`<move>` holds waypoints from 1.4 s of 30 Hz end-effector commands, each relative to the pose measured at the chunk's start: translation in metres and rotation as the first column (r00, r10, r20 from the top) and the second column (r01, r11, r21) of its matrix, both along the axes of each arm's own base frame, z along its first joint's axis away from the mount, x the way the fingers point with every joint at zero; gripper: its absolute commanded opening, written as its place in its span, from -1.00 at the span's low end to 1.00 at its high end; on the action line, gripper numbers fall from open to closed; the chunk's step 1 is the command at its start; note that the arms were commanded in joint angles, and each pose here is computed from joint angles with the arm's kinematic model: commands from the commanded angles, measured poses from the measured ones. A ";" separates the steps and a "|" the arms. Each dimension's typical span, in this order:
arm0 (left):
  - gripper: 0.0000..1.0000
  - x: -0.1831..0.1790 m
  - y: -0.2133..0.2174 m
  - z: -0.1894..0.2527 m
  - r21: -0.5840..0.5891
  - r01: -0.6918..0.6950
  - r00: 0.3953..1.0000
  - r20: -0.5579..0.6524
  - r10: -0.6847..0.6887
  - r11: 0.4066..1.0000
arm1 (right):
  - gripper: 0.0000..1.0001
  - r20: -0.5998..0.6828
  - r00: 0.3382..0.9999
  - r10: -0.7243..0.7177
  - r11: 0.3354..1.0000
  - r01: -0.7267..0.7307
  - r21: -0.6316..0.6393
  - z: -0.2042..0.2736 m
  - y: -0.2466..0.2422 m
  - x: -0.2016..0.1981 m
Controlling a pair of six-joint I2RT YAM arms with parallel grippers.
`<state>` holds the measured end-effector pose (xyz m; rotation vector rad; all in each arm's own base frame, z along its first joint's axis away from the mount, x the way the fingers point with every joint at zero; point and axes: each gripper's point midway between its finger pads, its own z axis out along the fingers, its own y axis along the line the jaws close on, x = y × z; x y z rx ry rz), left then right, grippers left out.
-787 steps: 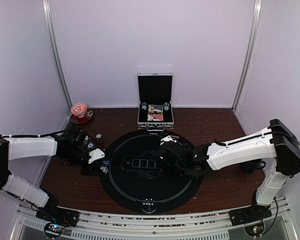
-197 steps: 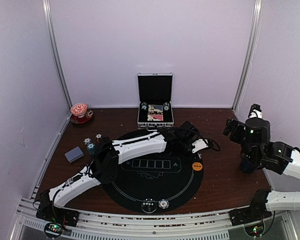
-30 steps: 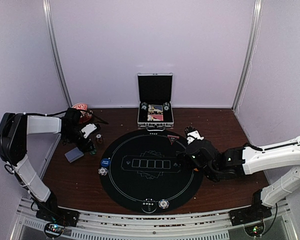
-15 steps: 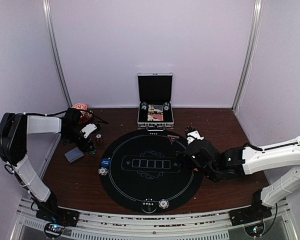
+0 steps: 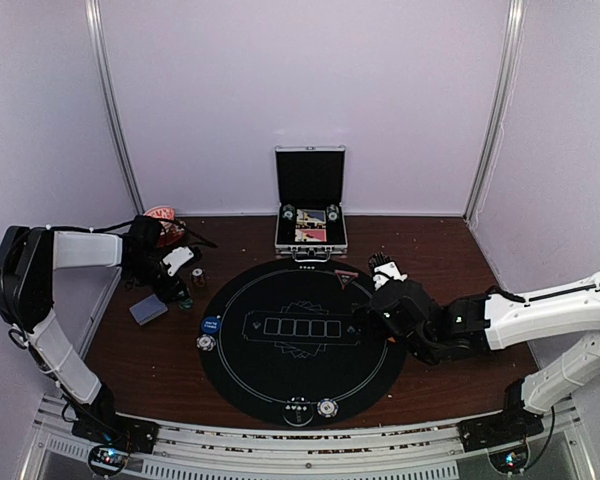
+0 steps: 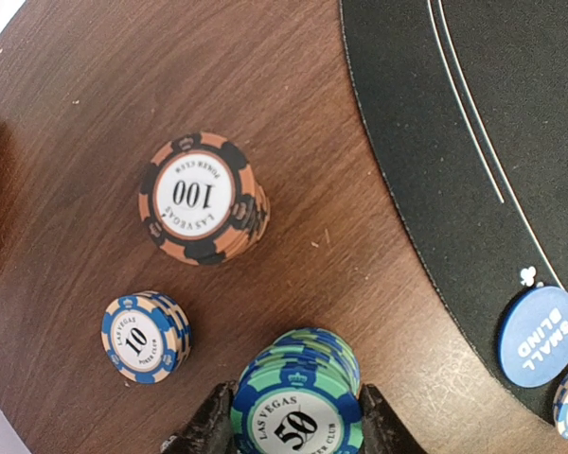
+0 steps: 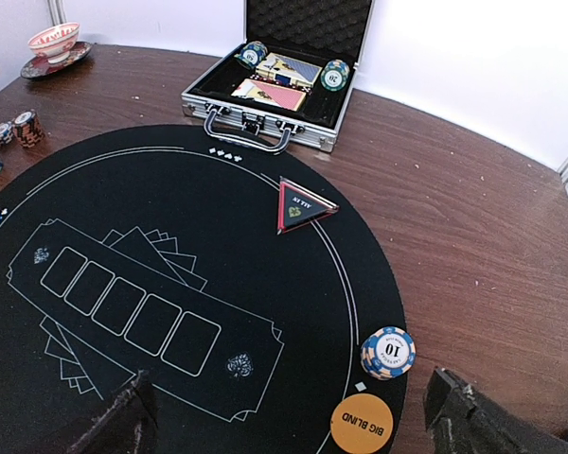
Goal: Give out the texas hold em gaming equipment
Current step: Pick up the pile of poker chips from the pile of poker chips.
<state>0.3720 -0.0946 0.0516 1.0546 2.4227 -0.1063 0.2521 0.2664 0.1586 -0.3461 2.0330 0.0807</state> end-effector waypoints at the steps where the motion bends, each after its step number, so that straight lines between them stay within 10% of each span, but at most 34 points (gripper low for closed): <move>1: -0.42 0.006 0.000 0.014 -0.023 -0.003 0.999 0.040 0.004 1.000 | 1.00 0.025 1.000 -0.017 1.000 0.018 -0.005 0.004 -0.003 0.000; 23: -0.62 -0.014 -0.018 0.064 -0.090 0.113 0.985 0.137 -0.100 0.990 | 1.00 0.030 0.999 -0.030 0.999 0.030 -0.023 0.001 -0.005 0.002; 42: -0.61 -0.175 -0.108 0.052 -0.092 0.641 0.762 0.194 -0.618 0.762 | 1.00 0.038 0.998 -0.044 0.998 0.046 -0.049 -0.002 -0.006 0.004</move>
